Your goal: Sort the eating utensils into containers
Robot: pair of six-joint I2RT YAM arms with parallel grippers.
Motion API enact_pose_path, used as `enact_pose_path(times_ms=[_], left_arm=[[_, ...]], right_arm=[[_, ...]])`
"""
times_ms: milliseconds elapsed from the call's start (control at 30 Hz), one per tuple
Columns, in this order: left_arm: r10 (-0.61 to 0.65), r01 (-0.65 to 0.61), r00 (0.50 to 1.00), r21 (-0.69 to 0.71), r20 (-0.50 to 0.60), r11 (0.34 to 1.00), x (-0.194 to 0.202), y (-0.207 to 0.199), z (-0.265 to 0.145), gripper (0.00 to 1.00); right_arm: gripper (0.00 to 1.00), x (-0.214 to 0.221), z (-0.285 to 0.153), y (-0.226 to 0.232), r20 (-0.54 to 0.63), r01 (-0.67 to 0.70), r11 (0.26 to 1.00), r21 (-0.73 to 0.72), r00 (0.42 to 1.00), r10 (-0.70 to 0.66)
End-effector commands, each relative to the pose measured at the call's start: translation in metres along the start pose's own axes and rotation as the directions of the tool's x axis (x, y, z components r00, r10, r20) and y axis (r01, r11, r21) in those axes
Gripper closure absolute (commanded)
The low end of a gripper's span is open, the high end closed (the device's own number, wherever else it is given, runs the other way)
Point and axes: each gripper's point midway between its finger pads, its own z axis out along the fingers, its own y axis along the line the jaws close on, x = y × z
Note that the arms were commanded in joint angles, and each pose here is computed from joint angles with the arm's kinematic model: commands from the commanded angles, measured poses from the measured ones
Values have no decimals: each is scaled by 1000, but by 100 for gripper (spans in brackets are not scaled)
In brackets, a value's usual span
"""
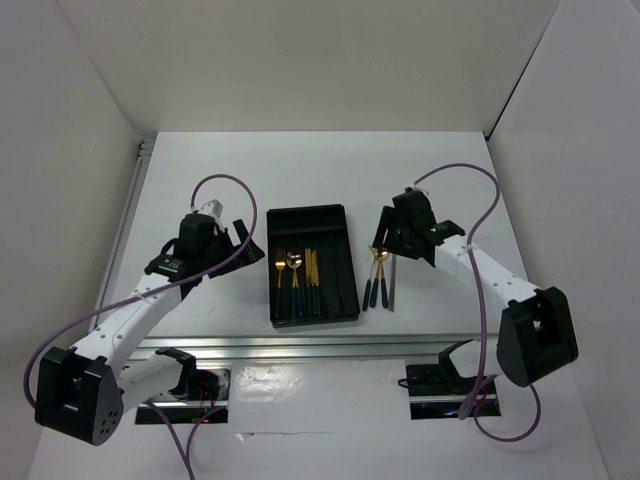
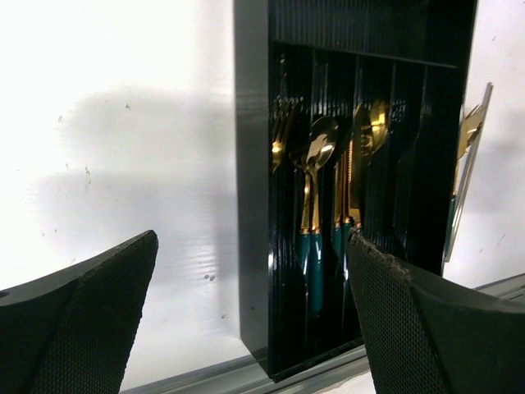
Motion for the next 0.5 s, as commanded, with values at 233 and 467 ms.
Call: enact_pose_path(times_ms=[233, 467], left_arm=[[24, -28, 997, 70, 68, 997, -6, -8, -11, 0], [23, -27, 997, 59, 72, 998, -10, -9, -11, 0]], right_arm=[[11, 25, -11, -12, -24, -40, 999, -22, 999, 39], [36, 33, -5, -10, -30, -33, 998, -56, 999, 31]])
